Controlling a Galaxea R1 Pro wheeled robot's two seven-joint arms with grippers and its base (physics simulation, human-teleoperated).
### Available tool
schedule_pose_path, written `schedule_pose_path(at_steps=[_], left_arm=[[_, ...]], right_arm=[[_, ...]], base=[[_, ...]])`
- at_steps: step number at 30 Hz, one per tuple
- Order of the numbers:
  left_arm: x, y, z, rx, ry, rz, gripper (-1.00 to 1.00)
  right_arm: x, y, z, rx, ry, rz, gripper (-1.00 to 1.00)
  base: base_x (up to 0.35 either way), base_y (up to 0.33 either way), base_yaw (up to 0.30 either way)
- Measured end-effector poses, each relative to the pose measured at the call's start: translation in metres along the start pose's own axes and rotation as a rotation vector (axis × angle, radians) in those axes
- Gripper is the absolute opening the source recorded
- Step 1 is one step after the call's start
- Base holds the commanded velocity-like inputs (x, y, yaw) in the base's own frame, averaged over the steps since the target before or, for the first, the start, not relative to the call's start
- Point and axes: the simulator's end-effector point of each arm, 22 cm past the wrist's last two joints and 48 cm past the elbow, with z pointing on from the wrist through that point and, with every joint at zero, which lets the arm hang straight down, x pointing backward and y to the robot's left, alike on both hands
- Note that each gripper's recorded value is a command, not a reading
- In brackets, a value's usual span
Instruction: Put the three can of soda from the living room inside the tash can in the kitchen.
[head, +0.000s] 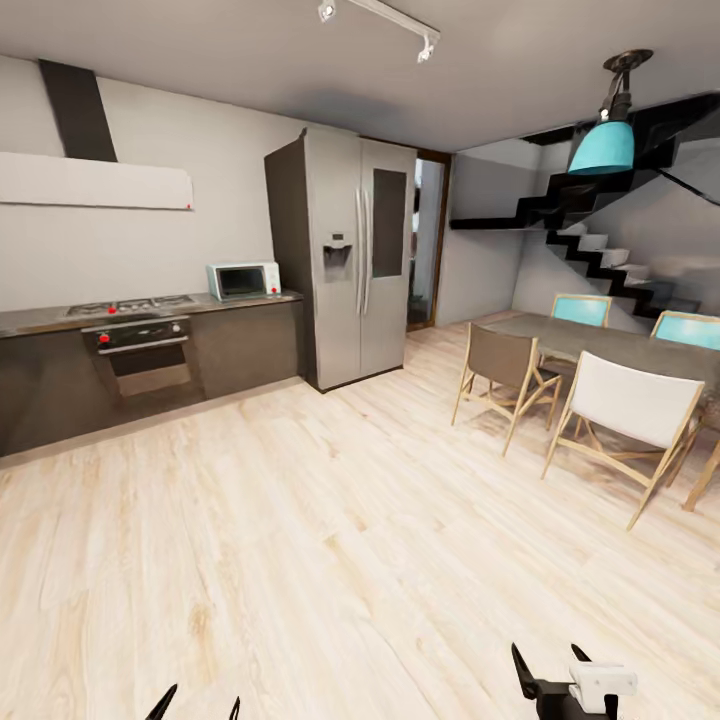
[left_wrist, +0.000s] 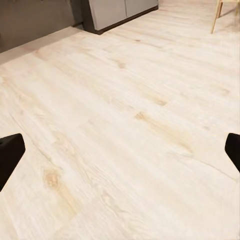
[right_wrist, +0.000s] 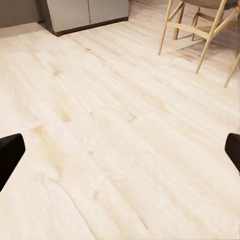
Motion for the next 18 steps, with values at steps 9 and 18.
schedule_pose_path(at_steps=[9,18], left_arm=[[0.0006,0.0038,-0.0002,-0.010,-0.001,-0.009,1.00],[0.0040,0.0046,-0.0004,-0.011,0.010,-0.010,1.00]], right_arm=[[0.0027,0.0000,-0.0001,0.001,0.007,0.000,1.00],[0.0052,0.0001,0.0001,0.001,0.013,0.000,1.00]], base=[[0.079,-0.125,-0.217],[0.043,0.121,-0.218]])
